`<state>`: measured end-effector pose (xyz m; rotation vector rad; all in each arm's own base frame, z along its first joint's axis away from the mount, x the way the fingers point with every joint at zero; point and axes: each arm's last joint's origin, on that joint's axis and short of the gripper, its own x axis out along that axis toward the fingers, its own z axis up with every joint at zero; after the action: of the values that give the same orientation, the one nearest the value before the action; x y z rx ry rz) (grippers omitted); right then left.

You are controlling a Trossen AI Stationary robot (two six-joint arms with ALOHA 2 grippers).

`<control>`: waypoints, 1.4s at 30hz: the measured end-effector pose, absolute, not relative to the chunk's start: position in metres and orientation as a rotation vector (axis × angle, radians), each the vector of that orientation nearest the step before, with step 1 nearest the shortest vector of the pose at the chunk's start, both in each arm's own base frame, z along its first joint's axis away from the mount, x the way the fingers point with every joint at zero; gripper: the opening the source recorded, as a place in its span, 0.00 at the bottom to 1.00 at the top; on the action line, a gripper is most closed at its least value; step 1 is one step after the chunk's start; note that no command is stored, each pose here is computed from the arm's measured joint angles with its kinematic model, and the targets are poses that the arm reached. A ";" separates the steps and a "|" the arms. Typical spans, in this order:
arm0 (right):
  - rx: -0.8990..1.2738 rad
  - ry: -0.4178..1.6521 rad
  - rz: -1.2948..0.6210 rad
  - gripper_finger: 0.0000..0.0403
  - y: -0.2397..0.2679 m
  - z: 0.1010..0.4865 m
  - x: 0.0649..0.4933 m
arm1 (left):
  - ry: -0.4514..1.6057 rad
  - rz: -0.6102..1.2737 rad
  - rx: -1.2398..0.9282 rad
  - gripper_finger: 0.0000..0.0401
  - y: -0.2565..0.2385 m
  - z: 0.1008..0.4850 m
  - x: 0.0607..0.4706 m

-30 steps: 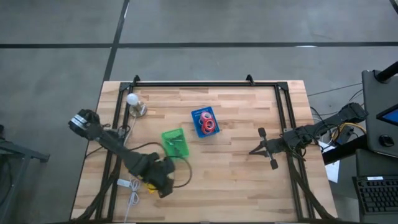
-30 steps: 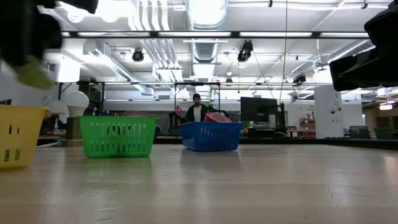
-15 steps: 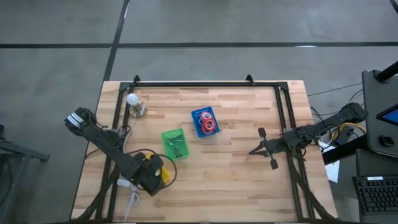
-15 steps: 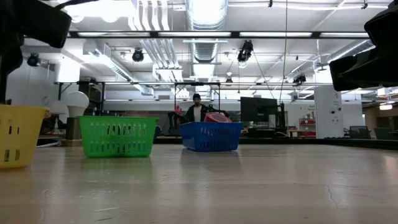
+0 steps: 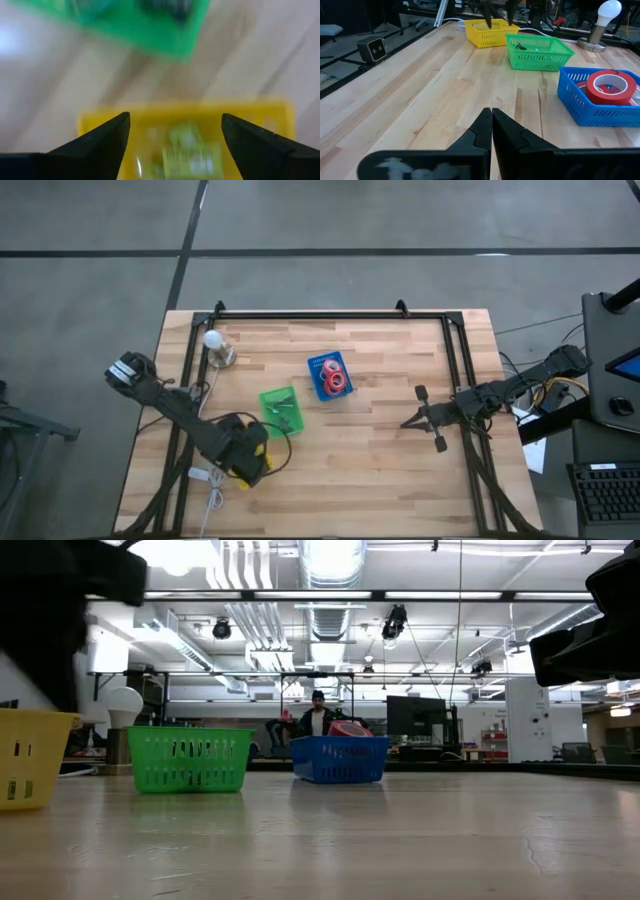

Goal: Pick and place Stapler, Stapler remover, tape
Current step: Return to Home Position

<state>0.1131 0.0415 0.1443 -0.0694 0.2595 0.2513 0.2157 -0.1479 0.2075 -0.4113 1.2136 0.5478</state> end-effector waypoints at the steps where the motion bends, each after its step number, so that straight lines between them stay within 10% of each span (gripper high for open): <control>1: -0.069 0.260 0.251 0.02 0.042 0.144 0.113 | 1.173 0.553 -0.388 0.78 -0.145 0.209 0.220; 18: -0.069 0.260 0.251 0.02 0.042 0.144 0.113 | 0.651 0.224 -0.066 0.03 -0.075 0.210 0.304; 42: -0.070 0.260 0.251 0.02 0.042 0.144 0.113 | 0.328 0.311 -0.019 0.06 -0.019 0.180 0.192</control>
<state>0.1130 0.0415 0.1443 -0.0696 0.2595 0.2514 0.1920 -0.0189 0.1801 -0.0185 0.3279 0.3113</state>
